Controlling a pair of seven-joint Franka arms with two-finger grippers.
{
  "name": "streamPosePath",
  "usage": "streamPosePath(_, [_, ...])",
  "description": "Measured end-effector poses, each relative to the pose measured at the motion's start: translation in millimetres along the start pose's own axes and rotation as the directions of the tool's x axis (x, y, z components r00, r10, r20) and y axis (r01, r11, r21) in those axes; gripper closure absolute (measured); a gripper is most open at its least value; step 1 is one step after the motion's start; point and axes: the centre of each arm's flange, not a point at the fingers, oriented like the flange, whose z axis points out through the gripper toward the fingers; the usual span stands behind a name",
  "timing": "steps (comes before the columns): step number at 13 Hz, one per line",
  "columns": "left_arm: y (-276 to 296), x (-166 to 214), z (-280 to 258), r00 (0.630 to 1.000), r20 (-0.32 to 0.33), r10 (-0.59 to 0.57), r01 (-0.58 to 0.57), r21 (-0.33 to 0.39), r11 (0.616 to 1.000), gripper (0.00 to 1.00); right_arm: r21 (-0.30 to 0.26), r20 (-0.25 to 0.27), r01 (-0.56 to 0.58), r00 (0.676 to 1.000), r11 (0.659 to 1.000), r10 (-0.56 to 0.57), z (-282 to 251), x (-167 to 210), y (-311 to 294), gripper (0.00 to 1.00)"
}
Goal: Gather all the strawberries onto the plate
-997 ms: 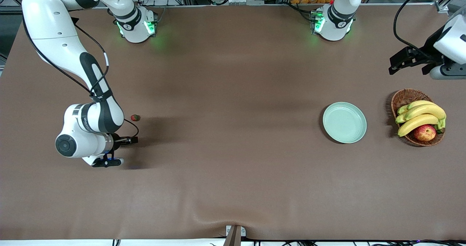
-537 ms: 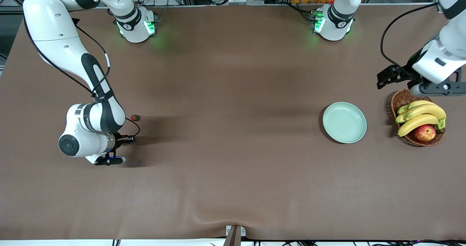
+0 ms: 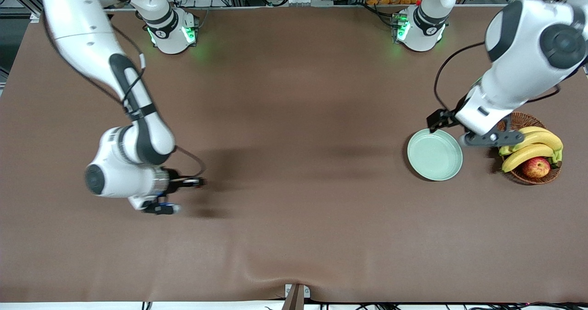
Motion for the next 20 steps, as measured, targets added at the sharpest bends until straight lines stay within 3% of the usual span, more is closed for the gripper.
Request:
streamPosePath(1, [4.2, 7.0, 16.9, 1.0, 0.003, 0.003, -0.003, -0.006, 1.0, 0.0, 0.014, 0.019, -0.012, 1.0, 1.0, 0.012, 20.2, -15.8, -41.5, 0.69])
streamPosePath(5, [11.3, 16.1, 94.8, 0.998, 0.064, -0.006, 0.007, -0.012, 1.0, 0.0, 0.068, 0.003, 0.013, 1.0, 0.998, -0.013, 96.3, -75.6, -159.2, 0.69])
streamPosePath(9, [40.7, 4.7, 141.4, 0.995, 0.045, -0.086, 0.088, -0.034, 0.996, 0.0, 0.056, 0.035, 0.038, 0.999, 0.998, -0.04, 170.4, -111.0, -187.8, 0.69])
streamPosePath(12, [80.8, -2.0, 164.9, 0.989, 0.028, -0.147, 0.148, -0.051, 0.988, 0.0, 0.046, 0.044, 0.043, 0.998, 0.998, -0.045, 182.4, -115.8, -188.7, 0.68])
streamPosePath(14, [94.2, -6.2, 179.2, 0.987, 0.04, -0.155, 0.157, -0.05, 0.986, 0.0, 0.045, 0.041, 0.042, 0.998, 0.998, -0.044, 181.3, -114.1, -187.2, 0.53])
streamPosePath(16, [103.6, -8.1, 185.3, 0.984, 0.045, -0.174, 0.176, -0.05, 0.983, 0.0, 0.046, 0.029, 0.041, 0.999, 0.998, -0.042, 175.7, -109.1, -185.9, 0.3])
streamPosePath(19, [127.2, -6.7, 194.9, 0.973, 0.052, -0.224, 0.227, -0.055, 0.972, 0.0, 0.065, -0.024, 0.033, 0.999, 0.997, -0.031, 139.6, -91.3, -183.5, 0.0])
streamPosePath(20, [143.4, -7.4, 200.5, 0.967, 0.052, -0.25, 0.253, -0.062, 0.965, 0.0, 0.074, -0.034, 0.022, 0.999, 0.997, -0.02, 118.6, -83.3, -178.2, 0.0])
